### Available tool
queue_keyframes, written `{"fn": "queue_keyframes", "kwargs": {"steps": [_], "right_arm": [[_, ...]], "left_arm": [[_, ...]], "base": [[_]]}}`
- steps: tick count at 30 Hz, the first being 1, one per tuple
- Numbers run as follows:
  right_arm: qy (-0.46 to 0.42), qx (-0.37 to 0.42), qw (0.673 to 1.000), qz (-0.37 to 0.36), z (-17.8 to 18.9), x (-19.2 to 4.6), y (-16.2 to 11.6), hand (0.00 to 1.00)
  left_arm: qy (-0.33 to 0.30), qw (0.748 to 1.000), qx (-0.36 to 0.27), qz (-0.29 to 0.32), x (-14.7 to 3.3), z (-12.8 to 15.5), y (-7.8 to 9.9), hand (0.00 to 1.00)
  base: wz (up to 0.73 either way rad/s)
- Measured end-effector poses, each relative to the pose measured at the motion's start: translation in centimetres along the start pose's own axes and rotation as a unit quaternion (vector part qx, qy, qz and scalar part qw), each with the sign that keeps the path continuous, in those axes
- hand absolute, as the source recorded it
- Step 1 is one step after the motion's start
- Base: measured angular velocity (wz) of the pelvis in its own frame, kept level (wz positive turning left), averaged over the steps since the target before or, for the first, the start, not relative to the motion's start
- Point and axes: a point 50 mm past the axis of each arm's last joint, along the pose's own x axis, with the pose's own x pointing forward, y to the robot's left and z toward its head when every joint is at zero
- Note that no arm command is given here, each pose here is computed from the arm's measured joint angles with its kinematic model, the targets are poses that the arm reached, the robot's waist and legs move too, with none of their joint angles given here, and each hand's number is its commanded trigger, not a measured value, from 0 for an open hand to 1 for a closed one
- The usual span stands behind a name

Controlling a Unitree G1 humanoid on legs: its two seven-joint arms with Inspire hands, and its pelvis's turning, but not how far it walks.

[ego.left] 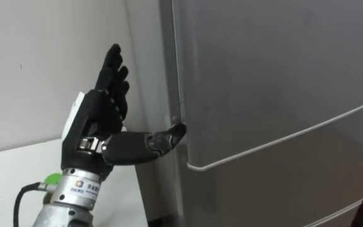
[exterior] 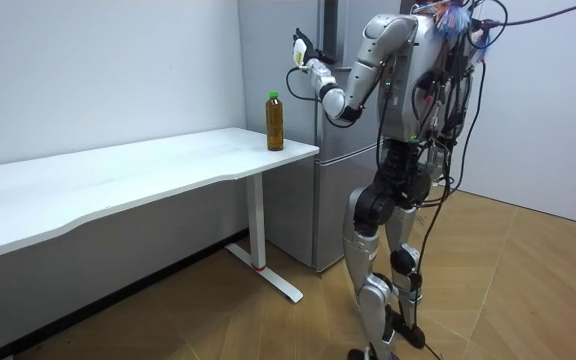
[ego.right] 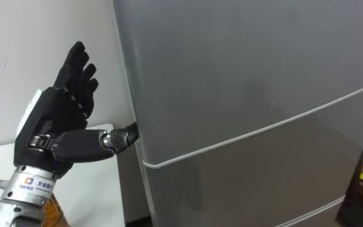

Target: Put the bottle in the upper fridge

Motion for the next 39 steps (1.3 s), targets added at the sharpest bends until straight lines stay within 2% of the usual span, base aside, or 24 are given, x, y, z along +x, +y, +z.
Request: {"fn": "queue_keyframes", "kwargs": {"steps": [11, 19, 28, 39], "right_arm": [[0.016, -0.018, 1.000, 0.007, 0.5, 0.1, 0.1, 0.00], [0.021, -0.018, 1.000, 0.009, 0.5, 0.1, 0.1, 0.00], [0.023, -0.025, 0.999, 0.019, 0.5, 0.2, 0.4, 0.00], [0.017, -0.031, 0.999, 0.025, 0.6, 0.2, 0.5, 0.00]], "left_arm": [[0.006, 1.000, -0.006, -0.027, 0.0, 0.2, -0.9, 0.00], [0.020, 0.997, -0.053, -0.054, 0.0, -0.2, -2.1, 0.00], [0.002, 0.990, -0.066, -0.122, -0.3, 0.8, -4.5, 0.00], [-0.027, 0.963, -0.084, -0.253, -1.3, 2.2, -8.0, 0.00]], "base": [[0.03], [0.07], [0.03], [0.01]]}}
